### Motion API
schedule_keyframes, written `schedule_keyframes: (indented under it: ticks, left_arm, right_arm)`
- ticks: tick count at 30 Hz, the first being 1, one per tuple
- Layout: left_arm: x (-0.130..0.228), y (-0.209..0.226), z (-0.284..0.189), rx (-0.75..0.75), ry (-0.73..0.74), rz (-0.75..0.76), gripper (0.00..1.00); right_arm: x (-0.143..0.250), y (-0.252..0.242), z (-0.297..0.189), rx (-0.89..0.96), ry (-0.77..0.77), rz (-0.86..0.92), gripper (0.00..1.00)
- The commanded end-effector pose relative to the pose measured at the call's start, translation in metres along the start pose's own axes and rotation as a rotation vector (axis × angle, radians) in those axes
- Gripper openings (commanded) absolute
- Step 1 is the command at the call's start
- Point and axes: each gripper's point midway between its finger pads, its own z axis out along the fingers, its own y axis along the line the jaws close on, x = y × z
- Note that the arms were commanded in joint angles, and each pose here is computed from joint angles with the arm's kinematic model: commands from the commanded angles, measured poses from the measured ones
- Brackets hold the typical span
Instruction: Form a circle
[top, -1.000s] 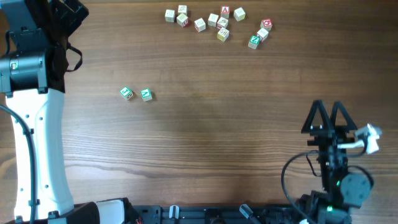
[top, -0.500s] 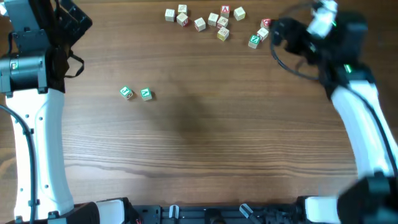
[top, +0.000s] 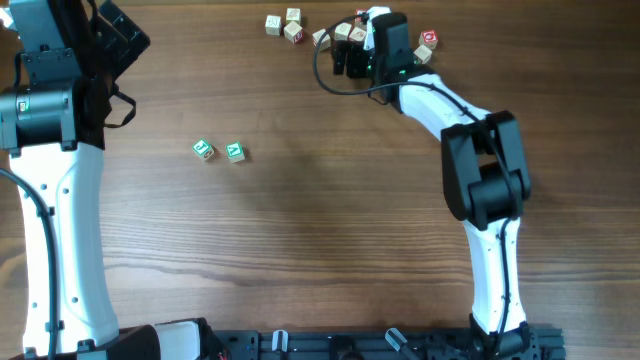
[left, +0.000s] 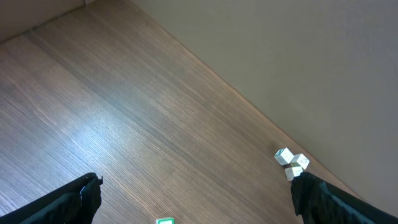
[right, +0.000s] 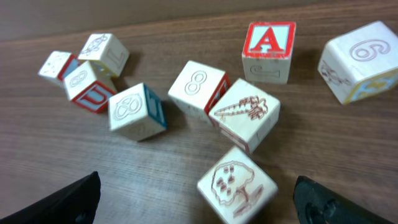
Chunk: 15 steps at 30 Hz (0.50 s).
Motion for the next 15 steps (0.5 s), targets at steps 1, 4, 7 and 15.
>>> schedule_keyframes:
  ticks: [1,4,7,15]
  left_arm:
    - [-0.004,0.001,-0.004,0.003,-0.013,-0.011,1.0]
    - [-0.004,0.001,-0.004,0.003,-0.013,-0.011,1.0]
    - [-0.004,0.001,-0.004,0.003,-0.013,-0.011,1.0]
    - [-0.003,0.001,-0.004,0.003,-0.012,-0.011,1.0]
  right_arm:
    - [0.014,-0.016,0.02,0.047,-0.013,-0.059,0.97]
    - [0.023,-0.025,0.028,0.085,-0.01,-0.074,0.92]
    - [0.03,-0.028,0.033,0.088,-0.009,-0.102,0.82]
    - [-0.001,0.01,0.012,-0.024,-0.046,-0.11,0.36]
